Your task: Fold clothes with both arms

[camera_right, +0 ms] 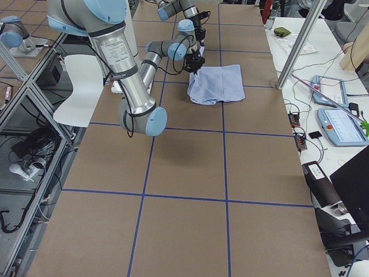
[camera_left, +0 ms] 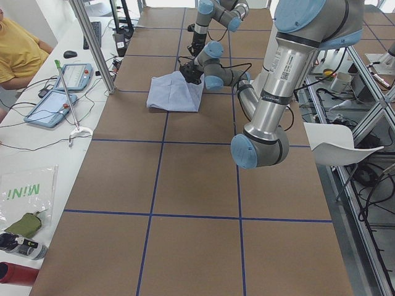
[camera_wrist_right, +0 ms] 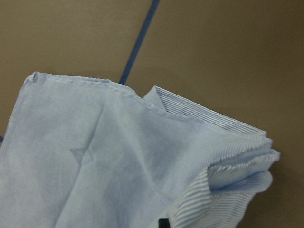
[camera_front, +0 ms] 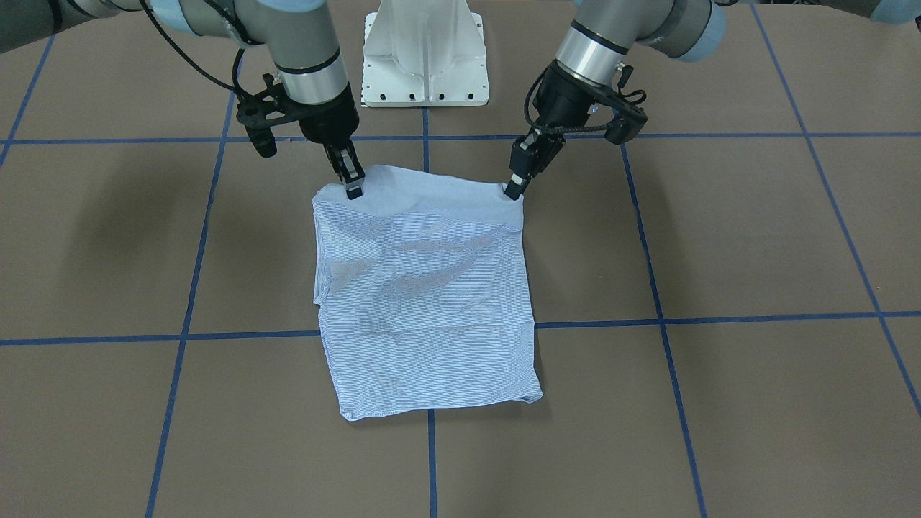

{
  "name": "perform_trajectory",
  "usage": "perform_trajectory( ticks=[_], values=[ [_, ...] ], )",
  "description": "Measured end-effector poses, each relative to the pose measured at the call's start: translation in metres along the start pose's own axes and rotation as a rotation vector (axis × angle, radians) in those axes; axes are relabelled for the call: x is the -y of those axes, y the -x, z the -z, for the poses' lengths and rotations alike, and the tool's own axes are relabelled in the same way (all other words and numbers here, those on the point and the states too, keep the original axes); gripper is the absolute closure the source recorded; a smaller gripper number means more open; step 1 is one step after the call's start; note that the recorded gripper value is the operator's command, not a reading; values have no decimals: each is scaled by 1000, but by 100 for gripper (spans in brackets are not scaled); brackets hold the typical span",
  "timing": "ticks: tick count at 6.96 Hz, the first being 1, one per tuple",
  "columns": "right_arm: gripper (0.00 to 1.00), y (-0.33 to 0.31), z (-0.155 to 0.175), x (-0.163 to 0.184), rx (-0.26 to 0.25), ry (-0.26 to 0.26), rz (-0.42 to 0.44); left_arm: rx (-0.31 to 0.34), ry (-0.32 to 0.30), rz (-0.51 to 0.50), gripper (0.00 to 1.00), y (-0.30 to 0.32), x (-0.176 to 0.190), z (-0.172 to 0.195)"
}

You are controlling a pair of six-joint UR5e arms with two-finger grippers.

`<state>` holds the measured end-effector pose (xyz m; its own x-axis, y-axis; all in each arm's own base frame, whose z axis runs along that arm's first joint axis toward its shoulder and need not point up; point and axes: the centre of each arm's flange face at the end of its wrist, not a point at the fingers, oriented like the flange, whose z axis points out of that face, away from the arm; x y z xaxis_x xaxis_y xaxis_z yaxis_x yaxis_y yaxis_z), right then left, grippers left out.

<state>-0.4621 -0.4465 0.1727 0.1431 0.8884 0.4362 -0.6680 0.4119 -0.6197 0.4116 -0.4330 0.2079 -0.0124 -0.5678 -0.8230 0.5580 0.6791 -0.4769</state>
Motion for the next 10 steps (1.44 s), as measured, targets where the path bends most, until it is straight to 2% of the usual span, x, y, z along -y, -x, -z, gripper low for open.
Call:
perform_trajectory(
  ticks=[2, 4, 5, 6, 7, 10],
  values=[
    [100, 83, -34, 10, -34, -45, 40, 21, -66, -22, 100, -17, 36, -45],
    [100, 127, -77, 31, -52, -60, 112, 18, -100, -33, 100, -24, 68, -102],
    [87, 145, -99, 37, -53, -63, 144, 22, -119, -58, 68, -24, 86, -126],
    [10, 164, -116, 50, -48, -58, 157, 33, -147, -92, 34, -28, 106, -143],
    [0, 184, -123, 68, -46, -48, 168, 36, -177, -128, 27, -40, 130, -155],
    [0, 232, -91, 123, -45, 5, 209, 17, -232, -196, 28, -54, 187, -159]
  ],
)
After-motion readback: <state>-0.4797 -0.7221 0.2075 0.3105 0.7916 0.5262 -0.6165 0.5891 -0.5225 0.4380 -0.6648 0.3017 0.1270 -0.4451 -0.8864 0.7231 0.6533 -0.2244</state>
